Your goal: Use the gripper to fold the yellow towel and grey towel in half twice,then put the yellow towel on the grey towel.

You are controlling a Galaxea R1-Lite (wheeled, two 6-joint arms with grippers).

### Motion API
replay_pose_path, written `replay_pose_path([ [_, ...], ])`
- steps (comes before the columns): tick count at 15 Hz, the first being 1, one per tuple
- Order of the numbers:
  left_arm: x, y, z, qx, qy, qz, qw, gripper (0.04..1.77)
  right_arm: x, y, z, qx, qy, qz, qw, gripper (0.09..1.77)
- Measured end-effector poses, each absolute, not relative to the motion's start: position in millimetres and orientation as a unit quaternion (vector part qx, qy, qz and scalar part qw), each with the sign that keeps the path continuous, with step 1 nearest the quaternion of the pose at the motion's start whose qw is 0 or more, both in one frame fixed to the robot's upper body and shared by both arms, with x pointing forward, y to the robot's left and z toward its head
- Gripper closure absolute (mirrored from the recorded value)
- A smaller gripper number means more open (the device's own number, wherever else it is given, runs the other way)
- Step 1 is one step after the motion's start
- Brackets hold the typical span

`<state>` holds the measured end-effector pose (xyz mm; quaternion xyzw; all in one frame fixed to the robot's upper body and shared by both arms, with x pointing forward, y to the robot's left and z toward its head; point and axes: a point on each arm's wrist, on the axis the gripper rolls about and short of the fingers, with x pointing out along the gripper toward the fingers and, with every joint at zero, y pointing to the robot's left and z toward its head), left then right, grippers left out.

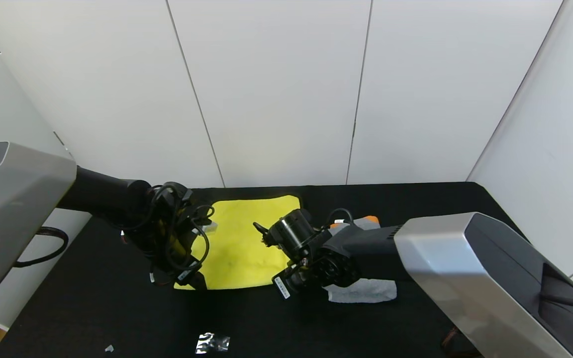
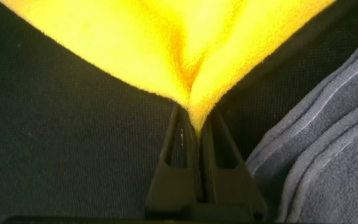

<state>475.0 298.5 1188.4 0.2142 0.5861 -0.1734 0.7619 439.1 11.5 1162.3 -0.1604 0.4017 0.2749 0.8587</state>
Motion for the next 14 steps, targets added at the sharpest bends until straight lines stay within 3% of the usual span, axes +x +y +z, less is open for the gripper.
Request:
replay_pose_path([
  [14, 482.3, 301.8, 1180.8, 0.206, 0.591, -0.169, 0.762, 0.12, 439.2, 12.3, 1163.8, -0.159, 0.399, 0.275, 0.860, 1.72],
])
